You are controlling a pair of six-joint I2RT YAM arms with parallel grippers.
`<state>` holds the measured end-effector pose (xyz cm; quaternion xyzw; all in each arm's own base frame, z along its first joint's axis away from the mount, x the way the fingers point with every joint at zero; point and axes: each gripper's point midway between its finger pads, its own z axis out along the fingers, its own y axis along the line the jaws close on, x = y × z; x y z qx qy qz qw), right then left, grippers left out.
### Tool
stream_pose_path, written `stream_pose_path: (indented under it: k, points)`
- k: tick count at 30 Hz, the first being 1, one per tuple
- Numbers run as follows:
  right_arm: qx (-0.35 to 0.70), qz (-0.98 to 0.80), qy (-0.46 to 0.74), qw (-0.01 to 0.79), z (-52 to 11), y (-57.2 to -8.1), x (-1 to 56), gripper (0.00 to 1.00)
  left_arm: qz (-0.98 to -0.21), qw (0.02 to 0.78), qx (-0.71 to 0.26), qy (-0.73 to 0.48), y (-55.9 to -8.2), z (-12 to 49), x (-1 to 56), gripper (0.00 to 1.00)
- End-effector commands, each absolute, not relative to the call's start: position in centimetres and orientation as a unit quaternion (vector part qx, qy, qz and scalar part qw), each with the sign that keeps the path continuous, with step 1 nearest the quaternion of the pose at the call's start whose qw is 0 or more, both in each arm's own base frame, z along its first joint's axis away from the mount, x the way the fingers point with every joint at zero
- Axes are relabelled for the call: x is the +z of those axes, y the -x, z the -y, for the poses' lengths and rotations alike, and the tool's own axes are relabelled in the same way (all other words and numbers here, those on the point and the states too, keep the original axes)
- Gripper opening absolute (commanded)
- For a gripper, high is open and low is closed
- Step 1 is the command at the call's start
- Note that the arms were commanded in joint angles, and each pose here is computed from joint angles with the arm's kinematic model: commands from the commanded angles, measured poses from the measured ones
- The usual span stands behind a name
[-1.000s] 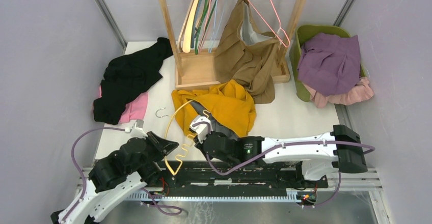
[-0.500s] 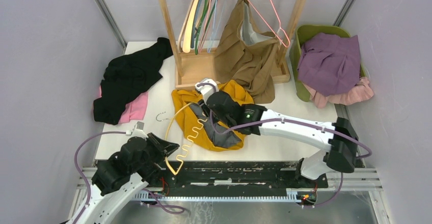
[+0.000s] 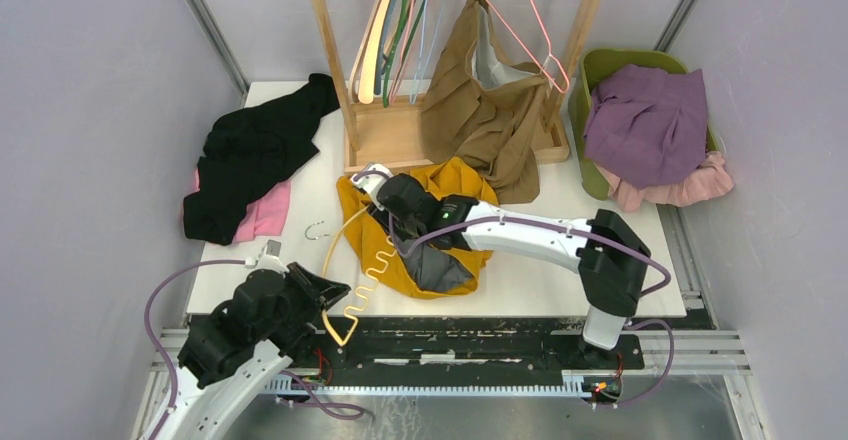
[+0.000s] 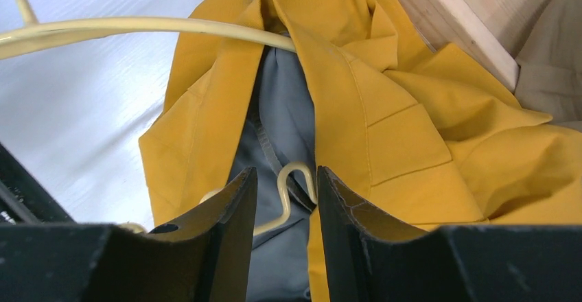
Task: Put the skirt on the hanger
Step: Hang the skirt on the hanger.
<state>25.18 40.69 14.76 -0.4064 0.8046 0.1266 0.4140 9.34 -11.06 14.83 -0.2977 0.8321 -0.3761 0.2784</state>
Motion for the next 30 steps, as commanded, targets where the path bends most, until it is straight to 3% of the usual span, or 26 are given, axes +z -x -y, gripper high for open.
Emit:
stream_pose_path:
  k: [1,13,30]
  points:
    - [0.107,-0.796,0.387,0.453,-41.8,-27.7,16.4,0.44,-0.811,0.317,-0.405,0.279,-9.9,11.1,17.6,0.03]
    - [0.019,-0.815,0.340,0.470,-39.1,-32.3,15.4,0.44,-0.811,0.315,-0.406,0.281,-10.0,11.2,17.5,0.03]
    - [0.105,-0.810,0.380,0.434,-40.1,-30.6,13.3,0.40,-0.811,0.312,-0.407,0.280,-10.0,11.4,17.3,0.03]
